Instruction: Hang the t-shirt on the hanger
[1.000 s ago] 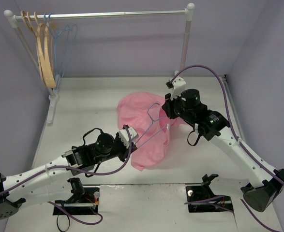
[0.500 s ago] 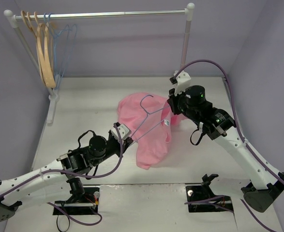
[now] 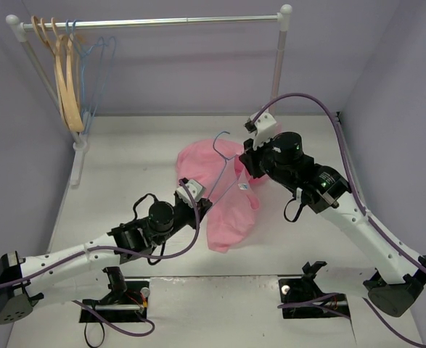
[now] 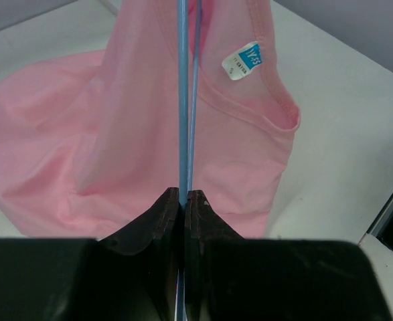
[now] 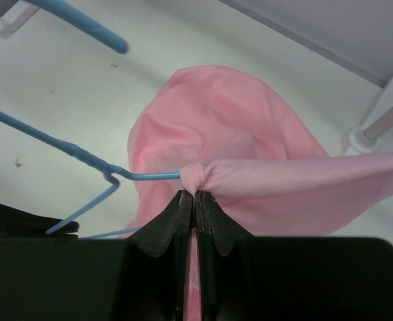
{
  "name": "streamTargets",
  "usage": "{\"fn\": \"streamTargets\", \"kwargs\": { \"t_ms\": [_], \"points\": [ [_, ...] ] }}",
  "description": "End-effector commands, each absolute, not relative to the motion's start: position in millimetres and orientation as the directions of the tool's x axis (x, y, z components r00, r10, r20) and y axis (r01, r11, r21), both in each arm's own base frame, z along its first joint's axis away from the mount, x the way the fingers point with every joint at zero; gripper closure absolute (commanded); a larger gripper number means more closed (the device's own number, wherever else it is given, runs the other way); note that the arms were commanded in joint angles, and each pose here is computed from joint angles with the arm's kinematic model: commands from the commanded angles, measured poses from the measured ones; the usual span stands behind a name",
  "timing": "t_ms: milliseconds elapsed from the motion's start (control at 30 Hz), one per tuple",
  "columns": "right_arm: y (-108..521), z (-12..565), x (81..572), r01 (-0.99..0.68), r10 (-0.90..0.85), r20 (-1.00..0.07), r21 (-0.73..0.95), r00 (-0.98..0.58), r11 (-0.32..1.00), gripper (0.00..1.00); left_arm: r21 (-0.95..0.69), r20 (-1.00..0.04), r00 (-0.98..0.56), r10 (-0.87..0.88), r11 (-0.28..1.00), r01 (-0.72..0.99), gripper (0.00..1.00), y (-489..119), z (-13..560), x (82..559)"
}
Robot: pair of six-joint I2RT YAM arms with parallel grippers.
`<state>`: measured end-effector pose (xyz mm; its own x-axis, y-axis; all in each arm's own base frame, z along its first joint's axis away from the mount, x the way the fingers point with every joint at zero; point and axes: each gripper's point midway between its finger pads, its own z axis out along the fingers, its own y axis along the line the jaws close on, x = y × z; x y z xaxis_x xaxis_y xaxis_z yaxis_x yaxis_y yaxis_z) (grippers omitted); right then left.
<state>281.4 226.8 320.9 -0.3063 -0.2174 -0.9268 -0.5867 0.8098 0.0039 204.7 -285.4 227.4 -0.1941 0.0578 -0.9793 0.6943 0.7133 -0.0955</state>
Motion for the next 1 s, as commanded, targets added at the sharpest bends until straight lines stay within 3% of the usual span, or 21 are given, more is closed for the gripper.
{"fn": "streamTargets", "kwargs": {
  "t_ms": [0,267,500,567,600,700,967],
  "points": [
    [242.0,367.4,282.8,-0.615,-0.126,-0.972,0.024,-0.2,0.788,0.98,-0.172,-0.984,-0.096,-0.15,0.659,0.732,1.0,-308.3,298.8,209.3],
    [258.5,395.4,281.5,-0.656,-0.087,-0.986,0.028,-0.143,0.755,0.98,-0.193,-0.977,-0.099,-0.187,0.6,0.777,1.0,-324.0,303.0,203.7],
    [265.1,377.9,286.1,-0.66,-0.119,-0.978,0.025,-0.173,0.751,0.93,-0.205,-0.966,-0.059,-0.253,0.6,0.774,1.0,-318.1,310.1,204.5],
    [261.4,376.1,287.2,-0.656,-0.147,-0.976,-0.007,-0.158,0.755,0.81,-0.207,-0.965,-0.058,-0.257,0.601,0.772,1.0,-316.9,305.9,205.5],
    [259.0,378.7,286.9,-0.651,-0.147,-0.978,-0.015,-0.15,0.759,0.69,-0.211,-0.963,-0.059,-0.262,0.602,0.77,1.0,-316.0,304.4,206.4],
    [255.2,382.2,284.9,-0.649,-0.158,-0.977,-0.029,-0.141,0.76,0.57,-0.234,-0.953,-0.062,-0.296,0.595,0.769,1.0,-312.4,299.6,208.5],
    [239.4,396.9,277.7,-0.632,-0.171,-0.979,-0.065,-0.108,0.772,0.48,-0.311,-0.927,-0.109,-0.359,0.572,0.759,1.0,-303.9,288.9,223.4]
  ]
}}
